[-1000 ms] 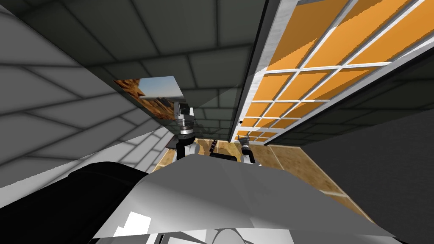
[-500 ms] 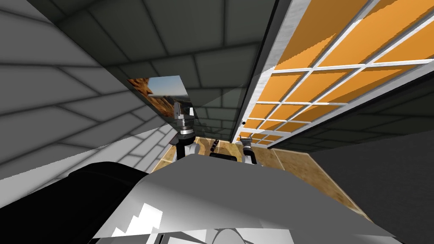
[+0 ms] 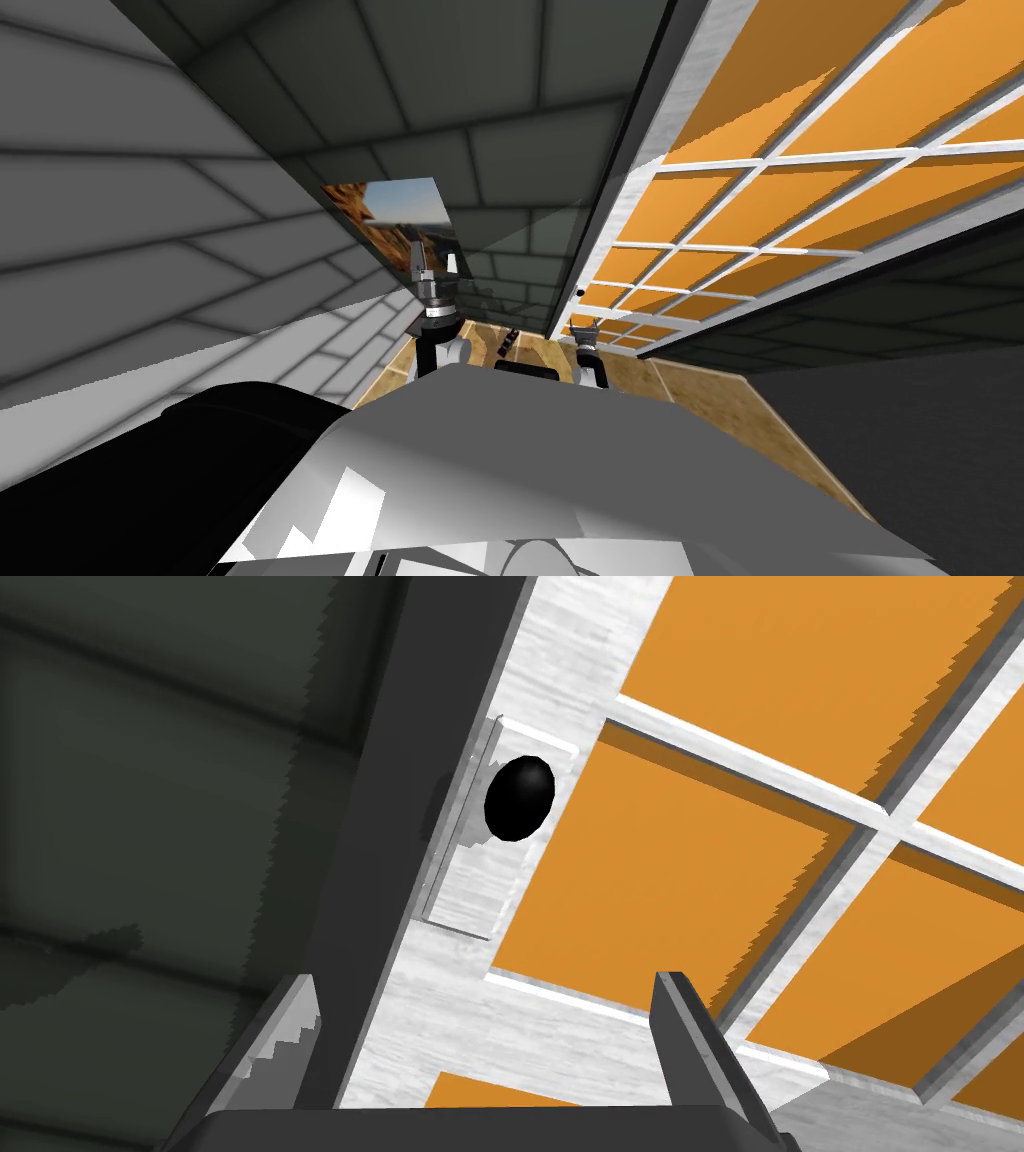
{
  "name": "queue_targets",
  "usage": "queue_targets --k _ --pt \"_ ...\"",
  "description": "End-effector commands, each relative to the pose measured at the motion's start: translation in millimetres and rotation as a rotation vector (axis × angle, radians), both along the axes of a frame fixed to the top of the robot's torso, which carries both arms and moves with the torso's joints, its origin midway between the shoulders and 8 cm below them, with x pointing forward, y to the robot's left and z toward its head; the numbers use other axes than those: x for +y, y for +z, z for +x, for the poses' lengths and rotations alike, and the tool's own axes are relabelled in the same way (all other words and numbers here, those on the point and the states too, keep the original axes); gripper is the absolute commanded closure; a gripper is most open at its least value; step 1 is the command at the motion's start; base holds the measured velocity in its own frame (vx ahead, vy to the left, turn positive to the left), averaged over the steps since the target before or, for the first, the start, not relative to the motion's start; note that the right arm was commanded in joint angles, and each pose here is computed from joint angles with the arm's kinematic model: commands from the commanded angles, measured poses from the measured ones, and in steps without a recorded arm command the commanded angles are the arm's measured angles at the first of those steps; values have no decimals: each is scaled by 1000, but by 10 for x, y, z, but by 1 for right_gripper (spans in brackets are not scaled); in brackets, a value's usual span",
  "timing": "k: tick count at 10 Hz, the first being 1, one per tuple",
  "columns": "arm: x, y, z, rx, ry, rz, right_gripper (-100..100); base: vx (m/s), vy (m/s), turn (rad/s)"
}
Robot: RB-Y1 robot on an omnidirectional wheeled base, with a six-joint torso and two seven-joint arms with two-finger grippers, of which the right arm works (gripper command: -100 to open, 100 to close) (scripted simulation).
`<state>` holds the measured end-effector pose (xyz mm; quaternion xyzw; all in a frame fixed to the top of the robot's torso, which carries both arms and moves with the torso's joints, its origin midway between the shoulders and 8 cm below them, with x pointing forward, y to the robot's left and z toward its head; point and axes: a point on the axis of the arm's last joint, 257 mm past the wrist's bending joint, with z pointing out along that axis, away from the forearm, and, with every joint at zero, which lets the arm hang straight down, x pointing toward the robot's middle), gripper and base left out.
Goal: Pull the door open
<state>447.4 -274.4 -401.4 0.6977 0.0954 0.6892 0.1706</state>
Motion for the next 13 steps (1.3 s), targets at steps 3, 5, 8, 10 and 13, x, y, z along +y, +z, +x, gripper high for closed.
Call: queue_targets --k 3,5,8,10,13 --pt "-162 7 -28 -9 -36 87 -100 5 -21 114" --pt "-271 7 -49 -16 -59 139 -100 1 -25 155" --pt "-432 8 -86 -30 -94 224 -100 9 -31 146" --pt "-509 9 -105 -37 -110 263 -100 1 -31 104" --pt "-625 11 -136 -50 -135 321 -100 4 -29 102"
